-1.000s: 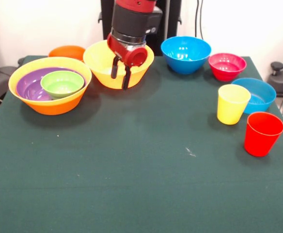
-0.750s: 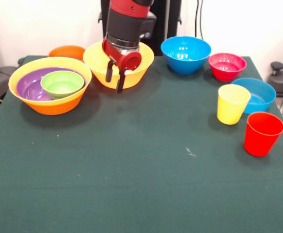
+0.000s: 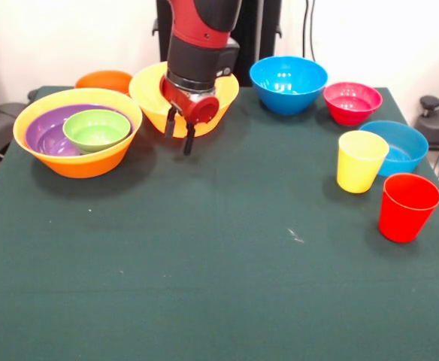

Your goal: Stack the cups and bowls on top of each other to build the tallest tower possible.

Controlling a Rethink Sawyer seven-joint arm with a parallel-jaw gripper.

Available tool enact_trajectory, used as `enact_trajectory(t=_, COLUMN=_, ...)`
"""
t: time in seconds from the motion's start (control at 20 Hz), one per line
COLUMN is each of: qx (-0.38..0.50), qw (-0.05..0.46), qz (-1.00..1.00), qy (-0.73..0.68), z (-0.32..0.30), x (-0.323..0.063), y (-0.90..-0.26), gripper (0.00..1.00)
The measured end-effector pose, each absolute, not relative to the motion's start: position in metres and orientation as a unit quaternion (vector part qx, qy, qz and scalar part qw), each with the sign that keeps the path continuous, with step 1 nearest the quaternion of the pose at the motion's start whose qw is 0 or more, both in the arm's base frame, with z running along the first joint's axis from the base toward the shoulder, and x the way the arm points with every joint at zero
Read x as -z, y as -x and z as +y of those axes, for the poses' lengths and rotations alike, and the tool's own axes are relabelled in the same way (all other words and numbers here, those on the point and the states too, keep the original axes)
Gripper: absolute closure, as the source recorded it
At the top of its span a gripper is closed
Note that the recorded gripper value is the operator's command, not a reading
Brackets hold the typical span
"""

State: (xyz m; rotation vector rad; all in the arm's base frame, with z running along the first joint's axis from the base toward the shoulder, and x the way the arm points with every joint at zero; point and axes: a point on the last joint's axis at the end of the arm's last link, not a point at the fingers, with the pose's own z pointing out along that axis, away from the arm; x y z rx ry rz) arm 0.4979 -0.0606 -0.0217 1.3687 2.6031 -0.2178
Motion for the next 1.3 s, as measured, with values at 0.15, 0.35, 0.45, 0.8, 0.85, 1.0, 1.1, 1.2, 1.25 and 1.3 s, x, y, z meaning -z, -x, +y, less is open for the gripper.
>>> enact_trajectory(t=0.15, qx=0.073, qw=0.095, qz=0.88, qy=-0.459, z=-0.062, x=0.03, y=-0.493, gripper=0.0)
enact_trajectory(t=0.35, qx=0.071, qw=0.095, qz=0.882, qy=-0.457, z=-0.062, x=0.029, y=-0.494, gripper=0.0)
enact_trajectory(t=0.45, qx=0.069, qw=0.1, qz=0.884, qy=-0.452, z=-0.062, x=0.025, y=-0.496, gripper=0.0)
enact_trajectory(t=0.8, qx=0.063, qw=0.13, qz=0.884, qy=-0.446, z=-0.065, x=-0.002, y=-0.514, gripper=0.0)
enact_trajectory(t=0.85, qx=0.061, qw=0.135, qz=0.883, qy=-0.446, z=-0.066, x=-0.007, y=-0.517, gripper=0.0)
enact_trajectory(t=1.0, qx=0.057, qw=0.148, qz=0.88, qy=-0.447, z=-0.068, x=-0.026, y=-0.527, gripper=0.0)
enact_trajectory(t=1.1, qx=0.054, qw=0.155, qz=0.879, qy=-0.448, z=-0.069, x=-0.039, y=-0.532, gripper=0.0)
enact_trajectory(t=1.2, qx=0.052, qw=0.161, qz=0.877, qy=-0.449, z=-0.071, x=-0.05, y=-0.537, gripper=0.0)
enact_trajectory(t=1.25, qx=0.05, qw=0.166, qz=0.877, qy=-0.449, z=-0.071, x=-0.056, y=-0.54, gripper=0.0)
enact_trajectory(t=1.3, qx=0.049, qw=0.169, qz=0.876, qy=-0.449, z=-0.072, x=-0.061, y=-0.542, gripper=0.0)
